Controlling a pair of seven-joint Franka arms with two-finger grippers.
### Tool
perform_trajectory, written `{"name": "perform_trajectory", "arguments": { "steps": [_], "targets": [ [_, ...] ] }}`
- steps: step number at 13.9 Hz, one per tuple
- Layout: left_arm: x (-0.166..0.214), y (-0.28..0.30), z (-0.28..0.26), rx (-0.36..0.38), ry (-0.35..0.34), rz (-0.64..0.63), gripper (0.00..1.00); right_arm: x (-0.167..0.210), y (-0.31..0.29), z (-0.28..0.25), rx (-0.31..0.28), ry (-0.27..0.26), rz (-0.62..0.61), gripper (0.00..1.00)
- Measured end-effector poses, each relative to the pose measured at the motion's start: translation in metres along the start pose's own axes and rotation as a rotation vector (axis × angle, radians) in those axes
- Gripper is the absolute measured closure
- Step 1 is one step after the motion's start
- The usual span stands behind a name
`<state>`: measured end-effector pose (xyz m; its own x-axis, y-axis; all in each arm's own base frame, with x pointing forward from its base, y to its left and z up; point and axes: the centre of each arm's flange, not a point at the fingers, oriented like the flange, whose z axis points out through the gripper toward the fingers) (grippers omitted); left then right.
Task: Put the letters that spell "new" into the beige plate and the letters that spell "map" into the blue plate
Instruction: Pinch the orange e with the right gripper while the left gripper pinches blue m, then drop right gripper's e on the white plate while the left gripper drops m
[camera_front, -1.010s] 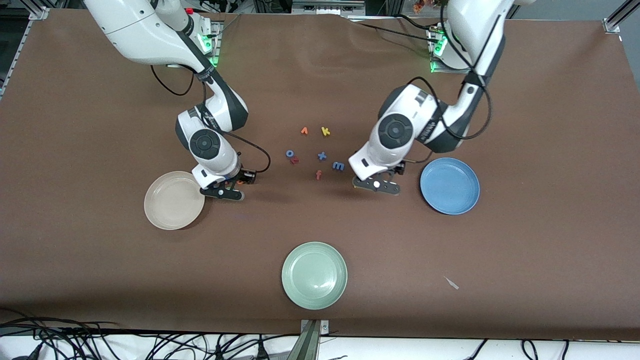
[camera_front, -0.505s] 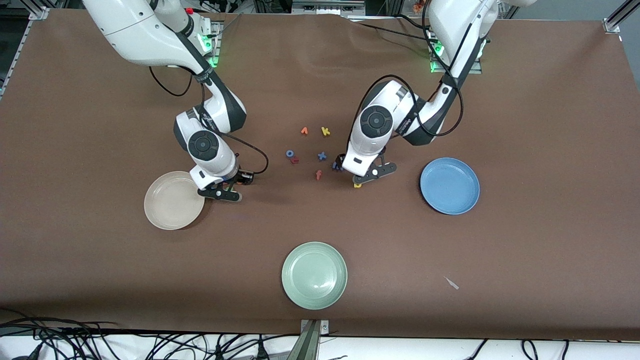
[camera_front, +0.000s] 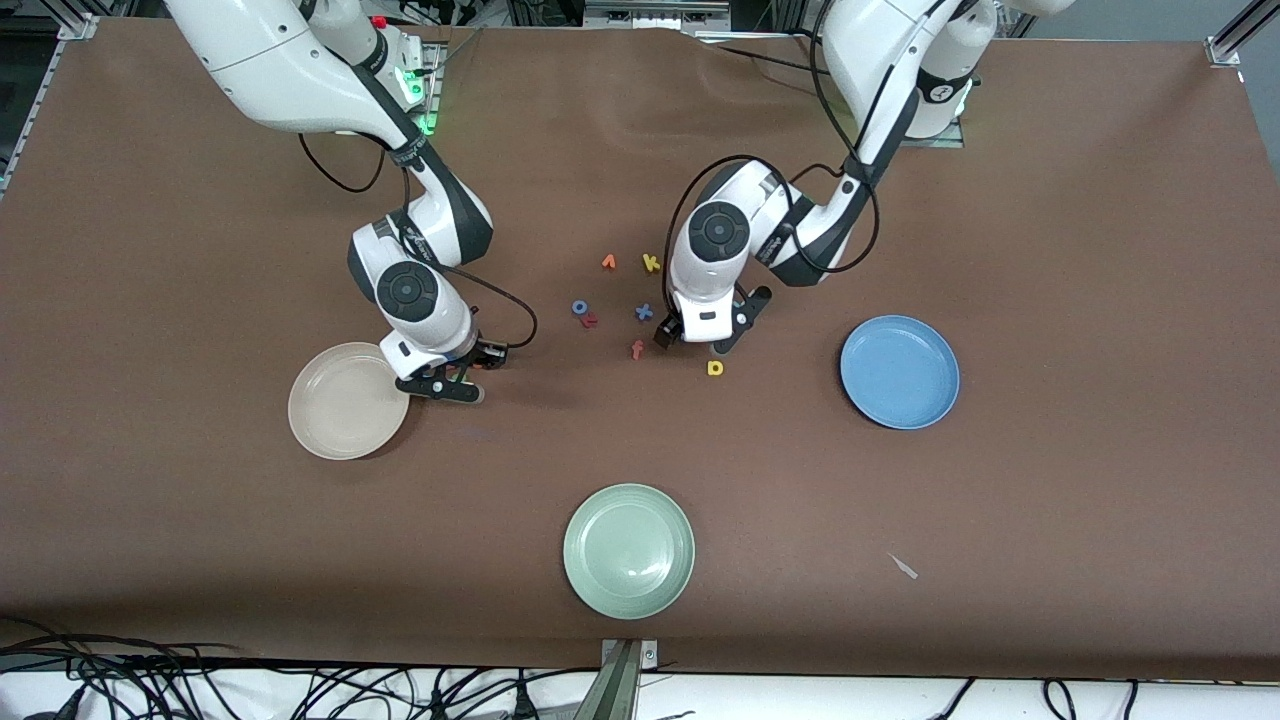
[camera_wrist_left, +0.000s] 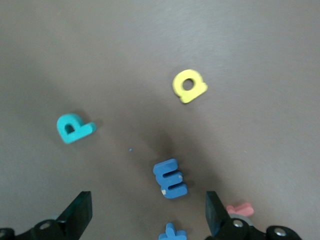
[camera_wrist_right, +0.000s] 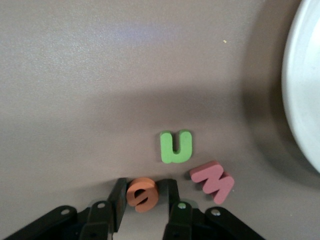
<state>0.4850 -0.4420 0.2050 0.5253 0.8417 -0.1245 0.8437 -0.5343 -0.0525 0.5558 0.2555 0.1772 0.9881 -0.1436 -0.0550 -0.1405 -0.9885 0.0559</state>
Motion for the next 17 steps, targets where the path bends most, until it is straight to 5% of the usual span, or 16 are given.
{"name": "perform_trajectory", "arguments": {
  "steps": [4,7,8,12,17],
  "targets": [
    [0.003,0.005,0.019,-0.045,-0.006,-0.059,0.03,0.0,-0.001,0.0,0.002,0.002,-0.001,0.67],
    [0.005,0.004,0.033,-0.044,-0.007,-0.065,0.27,0.0,-0.001,-0.001,0.002,0.002,-0.001,0.72],
    [0.005,0.004,0.035,-0.042,-0.006,-0.066,0.27,0.0,-0.001,-0.001,0.002,0.003,-0.001,0.72],
    [0.005,0.008,0.031,-0.056,-0.009,-0.086,0.72,0.006,0.0,-0.017,-0.006,0.015,-0.006,0.72],
    [0.008,0.012,0.018,-0.06,-0.005,-0.078,0.73,0.032,0.067,-0.083,-0.114,-0.01,-0.126,0.72]
  ]
}}
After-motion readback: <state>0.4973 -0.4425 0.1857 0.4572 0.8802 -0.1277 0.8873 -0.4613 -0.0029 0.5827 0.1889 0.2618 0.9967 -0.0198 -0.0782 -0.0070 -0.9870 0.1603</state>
